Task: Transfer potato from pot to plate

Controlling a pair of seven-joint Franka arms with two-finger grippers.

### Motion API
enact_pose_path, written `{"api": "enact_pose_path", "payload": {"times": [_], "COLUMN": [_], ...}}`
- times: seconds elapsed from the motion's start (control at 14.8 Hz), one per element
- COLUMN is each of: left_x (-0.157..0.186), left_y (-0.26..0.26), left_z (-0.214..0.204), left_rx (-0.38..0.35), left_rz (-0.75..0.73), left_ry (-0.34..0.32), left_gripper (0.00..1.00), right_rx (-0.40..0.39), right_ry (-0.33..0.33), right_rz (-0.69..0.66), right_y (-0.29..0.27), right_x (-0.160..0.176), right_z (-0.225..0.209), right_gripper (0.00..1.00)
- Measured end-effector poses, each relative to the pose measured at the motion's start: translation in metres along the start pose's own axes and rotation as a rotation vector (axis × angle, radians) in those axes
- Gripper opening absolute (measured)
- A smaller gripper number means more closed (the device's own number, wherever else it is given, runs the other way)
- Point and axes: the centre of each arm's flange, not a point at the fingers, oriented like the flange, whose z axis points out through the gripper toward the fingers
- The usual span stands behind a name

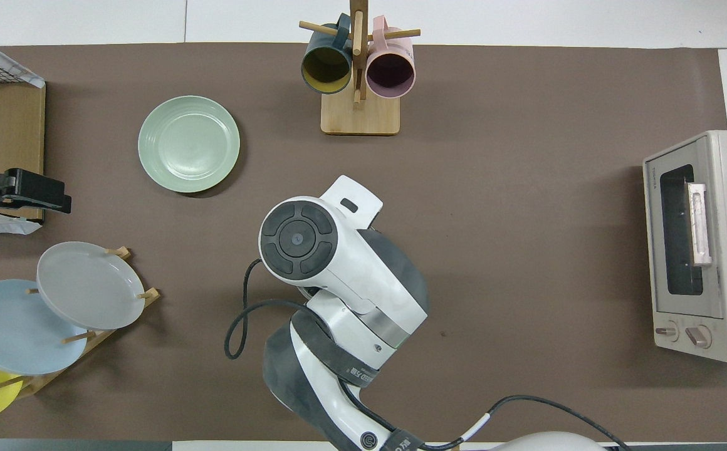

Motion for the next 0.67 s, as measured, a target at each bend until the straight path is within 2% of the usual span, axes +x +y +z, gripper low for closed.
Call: {"api": "enact_pose_path", "payload": {"times": [0.67], "left_x": [0.000], "left_y": [0.000], "left_z": [0.000], "left_rx": [-0.001], "left_rz": [0.001], "left_ry": [0.000], "left_gripper": [1.00], "right_rx": [0.015], "right_ry": [0.018], "right_rz": [-0.008], "right_y": [0.002], "right_x": [-0.010], "right_z": [0.030], "right_gripper": [1.00]}}
